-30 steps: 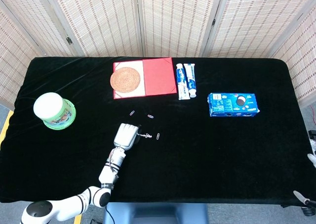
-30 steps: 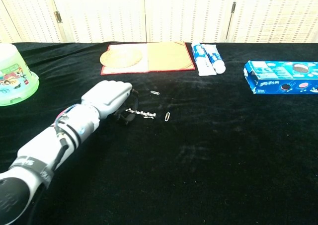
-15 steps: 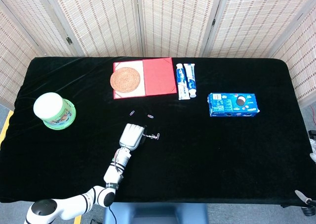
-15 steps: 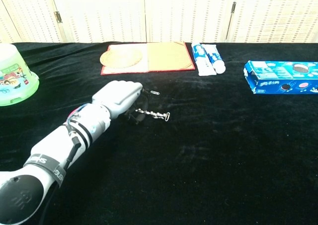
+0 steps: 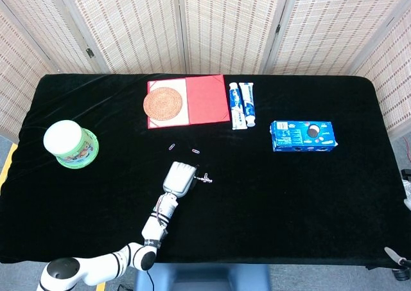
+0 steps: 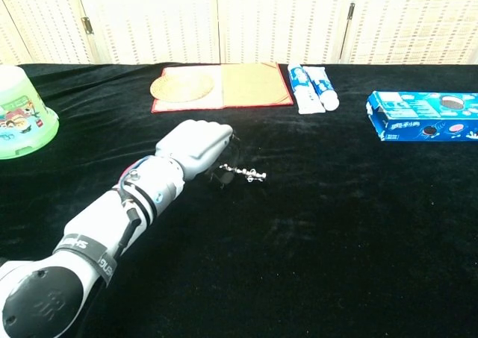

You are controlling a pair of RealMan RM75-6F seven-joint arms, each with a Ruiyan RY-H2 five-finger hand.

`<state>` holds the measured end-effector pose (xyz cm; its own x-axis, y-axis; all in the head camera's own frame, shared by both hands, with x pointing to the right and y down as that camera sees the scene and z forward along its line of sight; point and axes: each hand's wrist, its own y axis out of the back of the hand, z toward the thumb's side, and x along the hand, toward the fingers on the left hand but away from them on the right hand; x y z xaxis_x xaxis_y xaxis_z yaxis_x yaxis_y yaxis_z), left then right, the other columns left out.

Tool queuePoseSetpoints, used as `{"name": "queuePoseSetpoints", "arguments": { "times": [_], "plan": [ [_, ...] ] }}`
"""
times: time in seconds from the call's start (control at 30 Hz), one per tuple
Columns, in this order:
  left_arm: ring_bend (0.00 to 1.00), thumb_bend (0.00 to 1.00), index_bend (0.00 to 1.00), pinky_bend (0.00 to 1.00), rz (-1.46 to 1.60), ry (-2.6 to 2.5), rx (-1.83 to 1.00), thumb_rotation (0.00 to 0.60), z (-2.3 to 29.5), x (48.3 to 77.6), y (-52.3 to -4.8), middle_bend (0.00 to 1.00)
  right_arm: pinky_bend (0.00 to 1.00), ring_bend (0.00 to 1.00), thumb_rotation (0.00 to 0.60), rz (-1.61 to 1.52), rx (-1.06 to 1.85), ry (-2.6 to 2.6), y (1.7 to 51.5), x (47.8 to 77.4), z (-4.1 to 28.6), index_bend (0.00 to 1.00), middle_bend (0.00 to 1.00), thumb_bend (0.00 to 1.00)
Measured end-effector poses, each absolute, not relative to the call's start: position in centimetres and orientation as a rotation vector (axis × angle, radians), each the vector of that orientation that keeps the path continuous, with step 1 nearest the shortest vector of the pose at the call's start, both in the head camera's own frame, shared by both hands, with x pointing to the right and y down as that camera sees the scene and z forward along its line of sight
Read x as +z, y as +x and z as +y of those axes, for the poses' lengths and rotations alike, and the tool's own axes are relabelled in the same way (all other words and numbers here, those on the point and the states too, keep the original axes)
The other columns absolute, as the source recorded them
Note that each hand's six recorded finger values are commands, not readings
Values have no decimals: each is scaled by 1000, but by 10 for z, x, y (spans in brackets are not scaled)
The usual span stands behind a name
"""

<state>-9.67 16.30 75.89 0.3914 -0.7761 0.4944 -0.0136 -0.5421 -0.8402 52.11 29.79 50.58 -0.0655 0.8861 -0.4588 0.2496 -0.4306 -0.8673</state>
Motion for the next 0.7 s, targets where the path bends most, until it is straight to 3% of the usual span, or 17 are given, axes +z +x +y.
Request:
{"name": "queuePoseSetpoints", "arguments": {
  "times": [0.43, 0.7],
  "plan": [
    [1000, 552, 941, 1000, 646, -1843, -1252, 600, 161, 775, -97, 1000, 0, 0, 600, -1243, 1539, -1661, 526, 504, 299, 0, 0, 104],
    [1000, 552, 941, 1000, 697, -1838, -1212, 600, 157, 764, -96, 1000, 0, 0, 600, -1240, 1524, -1665, 524, 502, 300, 0, 0, 104]
  ]
}}
